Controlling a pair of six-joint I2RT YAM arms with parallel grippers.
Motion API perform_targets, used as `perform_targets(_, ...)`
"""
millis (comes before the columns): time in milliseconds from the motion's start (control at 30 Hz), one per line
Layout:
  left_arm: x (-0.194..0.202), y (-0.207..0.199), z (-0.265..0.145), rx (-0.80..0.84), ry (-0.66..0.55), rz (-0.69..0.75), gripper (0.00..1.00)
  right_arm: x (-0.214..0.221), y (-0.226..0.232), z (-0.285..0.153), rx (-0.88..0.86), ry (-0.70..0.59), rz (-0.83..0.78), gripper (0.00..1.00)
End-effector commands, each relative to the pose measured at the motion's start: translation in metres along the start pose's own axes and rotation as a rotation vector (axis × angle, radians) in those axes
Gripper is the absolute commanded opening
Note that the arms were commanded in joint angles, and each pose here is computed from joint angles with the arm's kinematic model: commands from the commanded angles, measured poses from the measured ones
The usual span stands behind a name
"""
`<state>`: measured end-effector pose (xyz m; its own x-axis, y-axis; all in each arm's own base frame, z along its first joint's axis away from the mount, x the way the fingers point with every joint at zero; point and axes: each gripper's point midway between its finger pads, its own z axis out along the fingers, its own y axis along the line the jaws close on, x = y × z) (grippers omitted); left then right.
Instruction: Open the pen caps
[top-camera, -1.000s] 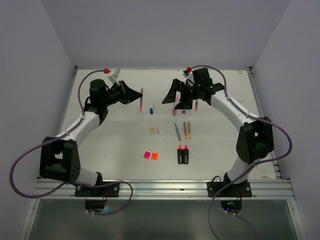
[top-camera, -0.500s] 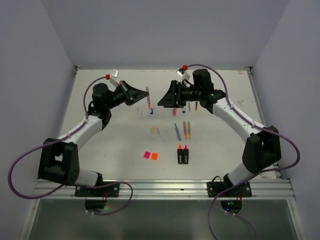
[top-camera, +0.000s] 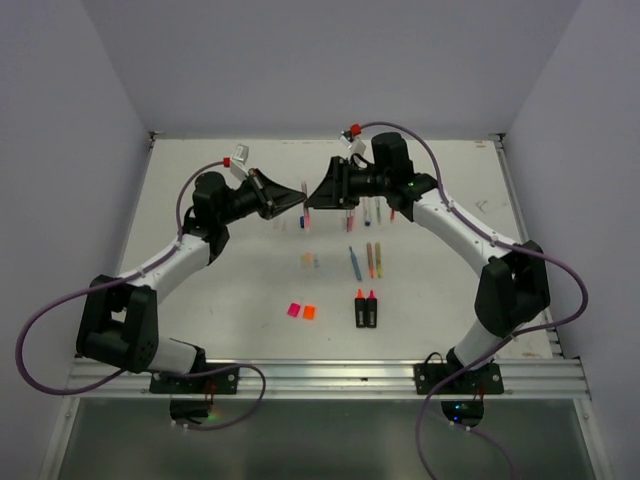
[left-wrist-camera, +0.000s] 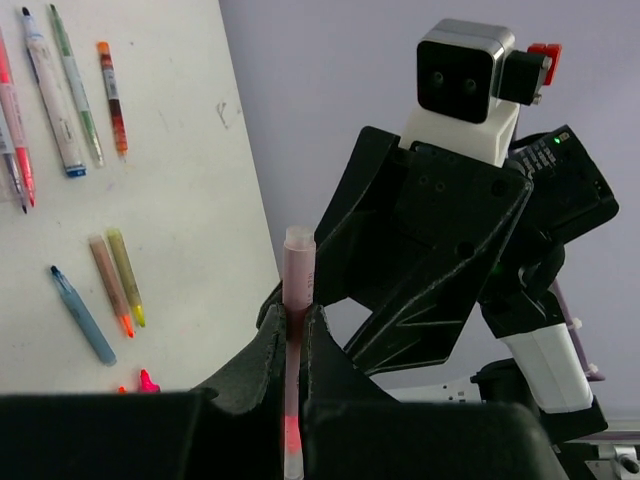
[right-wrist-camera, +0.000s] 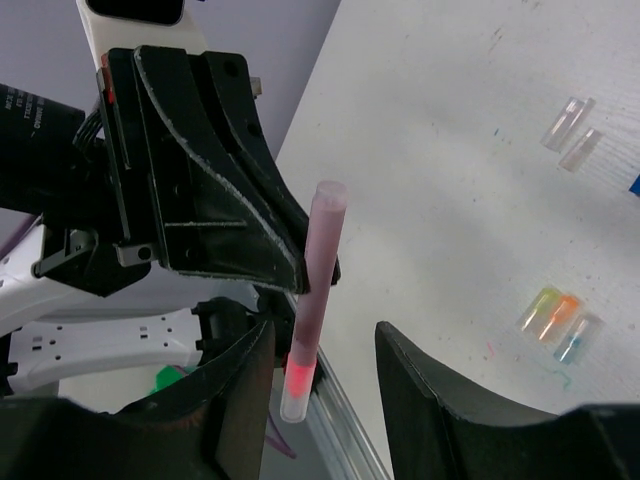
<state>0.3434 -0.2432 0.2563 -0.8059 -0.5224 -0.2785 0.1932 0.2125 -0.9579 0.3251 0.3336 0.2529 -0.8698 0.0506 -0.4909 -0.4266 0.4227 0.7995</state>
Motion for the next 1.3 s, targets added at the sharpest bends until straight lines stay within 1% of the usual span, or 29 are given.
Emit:
perform_targets(0,0.012,-0.015,0.003,0.051,0.045,0.004,0.0,-0.017,0.014,0.006,-0.031,-0.042,-0.043,0.48)
perform_targets(167,0.013,-0.018,0.004,0.054,0.052,0.005,0.0,-0.012,0.015,0.014,-0.039,-0.023,-0.036,0.41)
perform_targets(267,0.012,-0.018,0.006,0.055,0.05,0.003,0.0,-0.008,0.015,0.017,-0.044,-0.011,-0.033,0.26)
perform_targets(300,0.012,-0.018,0.006,0.054,0.051,0.001,0.0,-0.006,0.014,0.018,-0.045,-0.006,-0.031,0.17)
perform_targets(333,0.011,-0.021,0.006,0.063,0.048,0.007,0.0,-0.006,0.015,0.018,-0.047,-0.005,-0.03,0.13)
perform_targets(367,0.011,-0.022,0.006,0.071,0.045,0.009,0.0,-0.005,0.014,0.018,-0.048,-0.001,-0.021,0.12)
perform_targets(400,0.01,-0.022,0.008,0.076,0.044,0.0,0.0,-0.002,0.013,0.019,-0.048,0.004,-0.013,0.08)
perform_targets(433,0.008,-0.029,0.008,0.108,0.034,0.02,0.0,-0.002,0.014,0.019,-0.053,0.001,-0.012,0.04)
perform_targets(467,0.007,-0.033,0.008,0.124,0.035,0.028,0.02,-0.002,0.014,0.019,-0.052,0.001,0.001,0.0)
perform_targets(533,0.003,-0.039,0.008,0.138,0.019,0.08,0.08,0.001,0.011,0.017,-0.033,0.002,0.017,0.0)
perform_targets(567,0.001,-0.04,0.007,0.135,0.007,0.108,0.17,0.001,0.012,0.016,-0.032,-0.001,0.02,0.0)
perform_targets(600,-0.001,-0.041,0.007,0.128,-0.004,0.178,0.22,-0.002,0.01,0.015,-0.018,-0.012,0.024,0.0)
perform_targets(667,-0.001,-0.035,0.007,0.077,0.008,0.226,0.26,0.0,0.008,0.013,-0.009,0.001,0.052,0.0)
perform_targets(700,-0.002,-0.032,0.006,0.064,0.011,0.309,0.27,-0.004,0.009,0.012,-0.006,-0.002,0.056,0.0)
perform_targets(767,-0.003,-0.024,0.005,0.003,0.024,0.348,0.28,-0.006,0.0,0.008,0.023,0.002,0.087,0.0)
perform_targets(800,-0.006,-0.022,0.003,-0.016,0.017,0.426,0.28,-0.008,0.0,0.006,0.024,-0.005,0.087,0.0)
perform_targets(833,-0.006,-0.019,0.001,-0.039,0.019,0.444,0.28,-0.011,-0.005,0.003,0.048,-0.017,0.096,0.0)
perform_targets(900,-0.008,-0.022,-0.004,-0.041,0.0,0.518,0.28,-0.021,-0.014,-0.005,0.077,-0.049,0.109,0.0)
perform_targets(933,-0.008,-0.019,-0.007,-0.058,-0.009,0.528,0.28,-0.02,-0.019,-0.007,0.097,-0.045,0.127,0.0)
perform_targets(1000,-0.014,-0.028,-0.013,-0.052,-0.061,0.598,0.28,-0.025,-0.02,-0.01,0.084,-0.043,0.127,0.0)
perform_targets(1067,-0.014,-0.031,-0.015,-0.034,-0.076,0.621,0.28,-0.029,-0.019,-0.012,0.088,-0.057,0.117,0.0)
perform_targets(1100,-0.012,-0.03,-0.014,-0.029,-0.062,0.628,0.28,-0.032,-0.017,-0.013,0.085,-0.061,0.113,0.0)
perform_targets(1267,0.015,-0.021,-0.004,0.02,0.068,0.572,0.26,-0.042,-0.008,-0.012,0.062,-0.085,0.122,0.0)
